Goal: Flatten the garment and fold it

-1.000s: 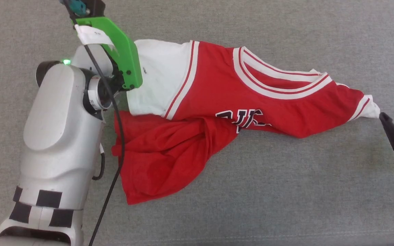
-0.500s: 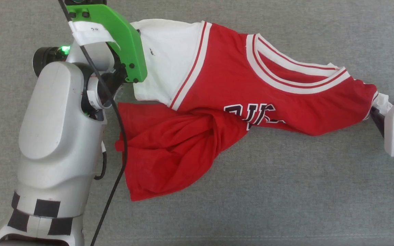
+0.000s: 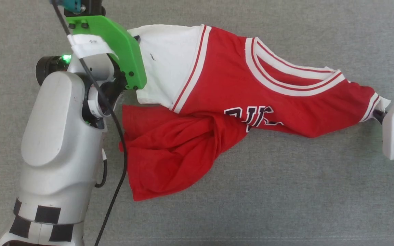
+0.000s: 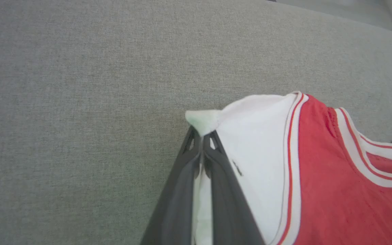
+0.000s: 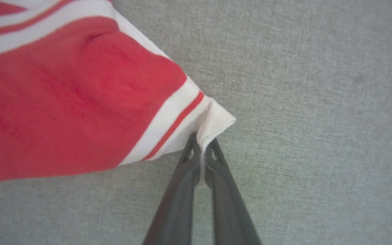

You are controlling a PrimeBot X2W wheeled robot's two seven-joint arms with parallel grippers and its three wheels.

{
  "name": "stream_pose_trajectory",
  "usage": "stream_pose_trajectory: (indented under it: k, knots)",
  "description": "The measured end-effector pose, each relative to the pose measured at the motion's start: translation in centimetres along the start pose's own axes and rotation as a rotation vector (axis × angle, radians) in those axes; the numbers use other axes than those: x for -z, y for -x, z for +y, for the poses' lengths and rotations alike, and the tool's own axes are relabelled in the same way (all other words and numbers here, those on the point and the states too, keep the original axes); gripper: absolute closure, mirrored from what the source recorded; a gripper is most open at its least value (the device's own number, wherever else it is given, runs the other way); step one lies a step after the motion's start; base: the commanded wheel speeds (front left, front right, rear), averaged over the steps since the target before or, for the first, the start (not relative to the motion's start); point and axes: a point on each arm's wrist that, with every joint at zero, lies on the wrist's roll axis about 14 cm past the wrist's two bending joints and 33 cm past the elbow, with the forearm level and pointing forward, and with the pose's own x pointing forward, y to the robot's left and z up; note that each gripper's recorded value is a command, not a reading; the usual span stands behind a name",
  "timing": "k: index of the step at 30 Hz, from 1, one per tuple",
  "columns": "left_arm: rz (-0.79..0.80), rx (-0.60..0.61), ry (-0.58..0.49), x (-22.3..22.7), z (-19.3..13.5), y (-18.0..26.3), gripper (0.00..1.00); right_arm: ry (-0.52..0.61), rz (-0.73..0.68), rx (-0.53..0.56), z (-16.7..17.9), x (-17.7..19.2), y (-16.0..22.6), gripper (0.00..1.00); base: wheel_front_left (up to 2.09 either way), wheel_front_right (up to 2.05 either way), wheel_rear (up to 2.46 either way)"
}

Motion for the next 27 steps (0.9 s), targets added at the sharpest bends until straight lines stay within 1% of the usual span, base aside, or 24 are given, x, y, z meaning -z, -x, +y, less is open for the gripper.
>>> stream_pose_trajectory:
  k: [5, 8, 12, 14, 16, 23, 27]
  knots:
    - [-0.147, 0.013, 0.01, -3.1, -0.6, 1.9, 1.0, -0.059, -0.136, 0.005, -0.9, -2.1, 2.1, 1.0, 0.0, 0.0, 0.0]
    - [-0.244, 0.013, 0.006, -5.3, -0.8, 3.6, 1.0, -0.083, -0.269, 0.004, -1.4, -5.2, 4.4, 1.0, 0.0, 0.0, 0.0]
    - [-0.391, 0.005, -0.001, -8.6, -1.0, 6.6, 1.0, -0.113, -0.474, -0.009, -2.0, -10.1, 9.0, 1.0, 0.0, 0.0, 0.0]
    - [-0.452, 0.0, -0.007, -10.2, -1.2, 8.2, 1.0, -0.117, -0.546, -0.014, -2.1, -11.8, 11.2, 1.0, 0.0, 0.0, 0.0]
    - [-0.532, -0.002, -0.009, -12.1, -1.5, 10.3, 1.0, -0.142, -0.631, -0.043, -2.1, -13.5, 13.7, 1.0, 0.0, 0.0, 0.0]
    - [-0.817, -0.009, -0.017, -18.8, -2.5, 18.7, 1.0, -0.145, -0.87, -0.072, -2.2, -17.5, 22.3, 1.0, 0.0, 0.0, 0.0]
    - [-0.922, -0.017, -0.027, -20.9, -2.7, 22.6, 1.0, -0.139, -0.983, -0.086, -1.9, -18.8, 26.3, 1.0, 0.0, 0.0, 0.0]
